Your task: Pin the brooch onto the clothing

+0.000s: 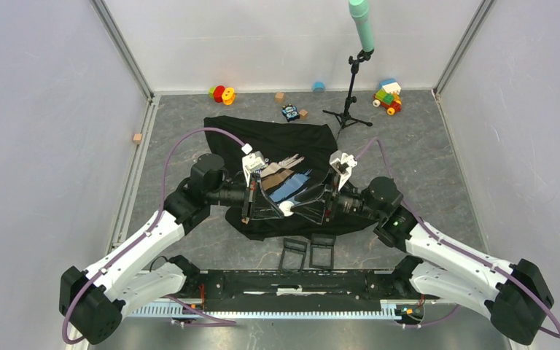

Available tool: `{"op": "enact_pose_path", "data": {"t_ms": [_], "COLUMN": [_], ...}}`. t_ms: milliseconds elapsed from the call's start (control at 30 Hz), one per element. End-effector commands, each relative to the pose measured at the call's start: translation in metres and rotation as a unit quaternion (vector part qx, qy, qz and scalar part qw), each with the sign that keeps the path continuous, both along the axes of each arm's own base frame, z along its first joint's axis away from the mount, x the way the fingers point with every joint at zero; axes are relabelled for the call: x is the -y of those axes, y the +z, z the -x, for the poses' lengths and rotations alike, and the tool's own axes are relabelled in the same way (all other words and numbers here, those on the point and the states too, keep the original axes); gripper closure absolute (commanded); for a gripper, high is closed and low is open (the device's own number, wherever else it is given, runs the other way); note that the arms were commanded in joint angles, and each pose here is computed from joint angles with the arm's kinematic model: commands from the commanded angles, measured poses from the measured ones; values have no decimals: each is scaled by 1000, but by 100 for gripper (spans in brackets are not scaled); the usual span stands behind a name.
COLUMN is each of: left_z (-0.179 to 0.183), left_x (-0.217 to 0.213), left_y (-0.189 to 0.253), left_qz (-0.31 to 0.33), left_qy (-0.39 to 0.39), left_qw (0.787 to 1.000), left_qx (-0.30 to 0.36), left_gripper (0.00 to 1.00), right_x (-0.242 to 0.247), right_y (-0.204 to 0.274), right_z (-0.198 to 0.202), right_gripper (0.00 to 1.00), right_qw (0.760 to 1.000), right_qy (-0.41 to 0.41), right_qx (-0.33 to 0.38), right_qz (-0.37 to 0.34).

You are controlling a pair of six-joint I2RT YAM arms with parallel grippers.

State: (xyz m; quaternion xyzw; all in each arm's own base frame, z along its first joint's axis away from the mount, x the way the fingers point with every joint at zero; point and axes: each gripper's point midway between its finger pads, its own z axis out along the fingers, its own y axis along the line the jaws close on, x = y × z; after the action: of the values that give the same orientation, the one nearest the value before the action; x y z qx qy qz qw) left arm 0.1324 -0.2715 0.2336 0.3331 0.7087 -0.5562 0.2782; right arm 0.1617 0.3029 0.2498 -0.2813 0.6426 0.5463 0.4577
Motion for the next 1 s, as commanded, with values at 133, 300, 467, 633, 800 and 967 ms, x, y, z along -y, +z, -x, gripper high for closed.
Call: {"op": "enact_pose_path", "data": {"t_ms": [133, 300, 467, 633, 800, 967], "left_z": [9, 10, 10, 7, 3, -6], "left_x": [3, 2, 2, 2, 1, -1], "left_y": [16, 17, 18, 21, 25, 26], "left_qz": [31, 34, 35, 38, 44, 43], "left_qy": [-31, -34, -31, -19, 1, 34], "left_qw": [999, 999, 999, 999, 998, 998], "left_qx": [14, 16, 16, 27, 38, 42], "left_gripper": [98, 98, 93, 54, 50, 56], "right_x": [-6, -9, -10, -5, -3, -2], "right_y": [22, 19, 18, 29, 36, 39], "right_z": [20, 19, 17, 21, 21, 18], "right_gripper": [62, 73, 98, 100, 100, 100], "right_qw": [996, 996, 996, 991, 989, 988], "right_qy": [61, 64, 62, 55, 53, 42], "right_qx": [11, 0, -6, -17, -21, -26], "right_qz": [-58, -61, -67, -119, -140, -147]}}
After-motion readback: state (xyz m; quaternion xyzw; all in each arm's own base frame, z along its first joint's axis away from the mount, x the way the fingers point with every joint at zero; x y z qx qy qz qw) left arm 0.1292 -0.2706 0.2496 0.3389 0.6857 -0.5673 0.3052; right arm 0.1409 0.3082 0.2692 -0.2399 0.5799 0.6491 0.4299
